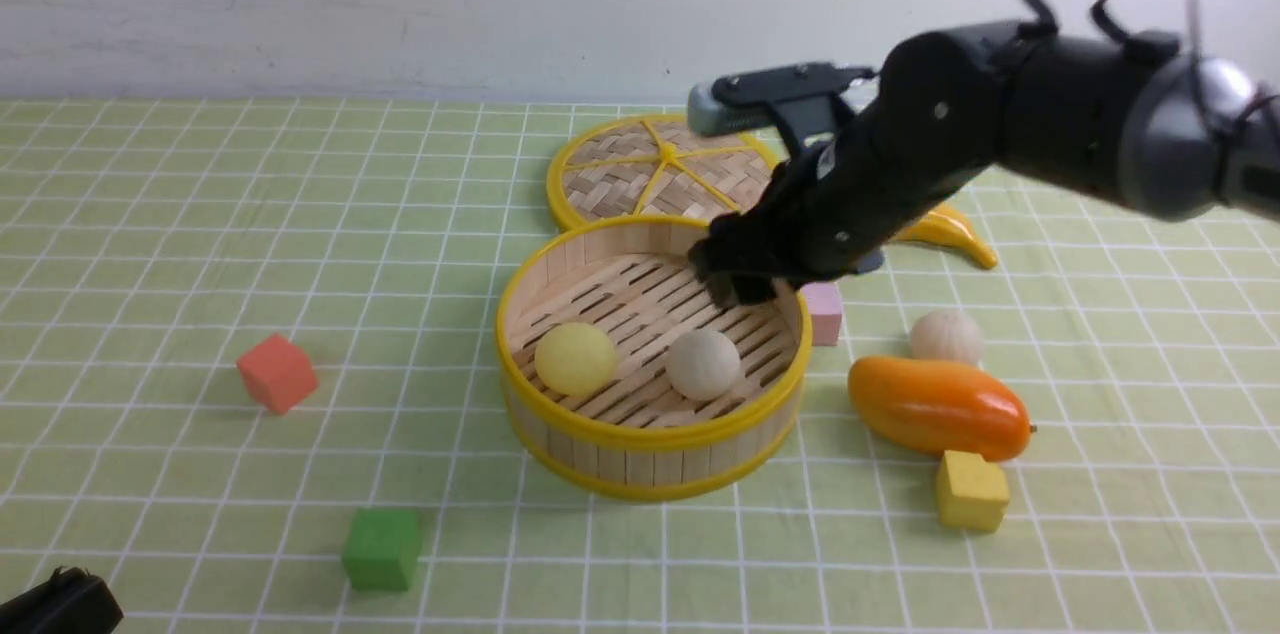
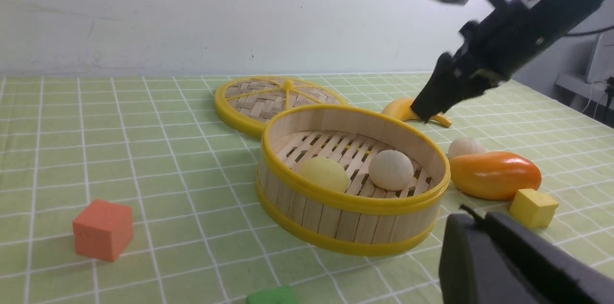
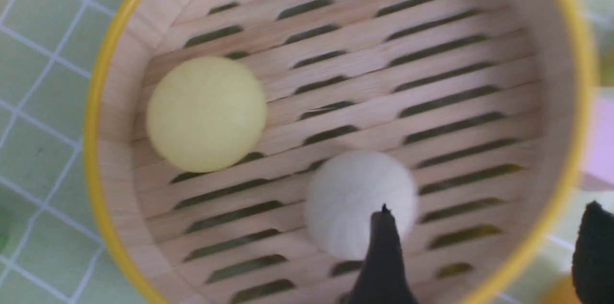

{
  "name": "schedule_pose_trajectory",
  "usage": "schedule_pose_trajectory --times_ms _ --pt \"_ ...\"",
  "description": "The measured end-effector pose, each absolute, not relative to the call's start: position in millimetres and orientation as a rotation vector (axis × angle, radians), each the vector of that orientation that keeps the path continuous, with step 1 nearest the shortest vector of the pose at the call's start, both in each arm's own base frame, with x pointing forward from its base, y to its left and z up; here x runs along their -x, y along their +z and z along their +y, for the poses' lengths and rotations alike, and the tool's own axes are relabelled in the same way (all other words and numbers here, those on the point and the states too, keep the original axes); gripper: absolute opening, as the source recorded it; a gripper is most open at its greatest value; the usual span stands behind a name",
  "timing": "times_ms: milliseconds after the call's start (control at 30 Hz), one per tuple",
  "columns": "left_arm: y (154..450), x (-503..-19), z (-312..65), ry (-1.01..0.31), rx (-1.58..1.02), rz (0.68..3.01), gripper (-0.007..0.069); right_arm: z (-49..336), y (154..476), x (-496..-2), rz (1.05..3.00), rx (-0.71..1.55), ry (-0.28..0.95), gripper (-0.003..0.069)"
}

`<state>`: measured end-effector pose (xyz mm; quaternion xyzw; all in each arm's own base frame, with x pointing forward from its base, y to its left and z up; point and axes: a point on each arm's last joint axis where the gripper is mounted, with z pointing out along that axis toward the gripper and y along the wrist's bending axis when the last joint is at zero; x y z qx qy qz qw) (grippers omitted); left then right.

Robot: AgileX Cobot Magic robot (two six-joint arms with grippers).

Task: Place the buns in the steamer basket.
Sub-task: Use the right arm to grab a steamed stuffed bun

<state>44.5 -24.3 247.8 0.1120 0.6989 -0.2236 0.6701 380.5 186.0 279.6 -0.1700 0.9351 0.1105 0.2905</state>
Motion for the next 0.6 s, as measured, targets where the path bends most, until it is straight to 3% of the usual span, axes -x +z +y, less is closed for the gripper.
schedule_pose_trajectory --times_ms 100,233,400,600 --pt "248 -44 -24 -0.504 -0.252 1.575 0.0021 142 287 -388 2.573 0.265 0.192 0.0475" --pt "248 -44 -24 -0.504 -0.252 1.575 0.0027 95 261 -404 2.720 0.065 0.121 0.0435" --pt "248 -44 -24 -0.504 -0.252 1.575 0.0029 83 227 -420 2.769 0.038 0.171 0.0421" --pt "248 -44 -24 -0.504 -0.252 1.575 0.0036 77 214 -431 2.729 0.010 0.181 0.0421"
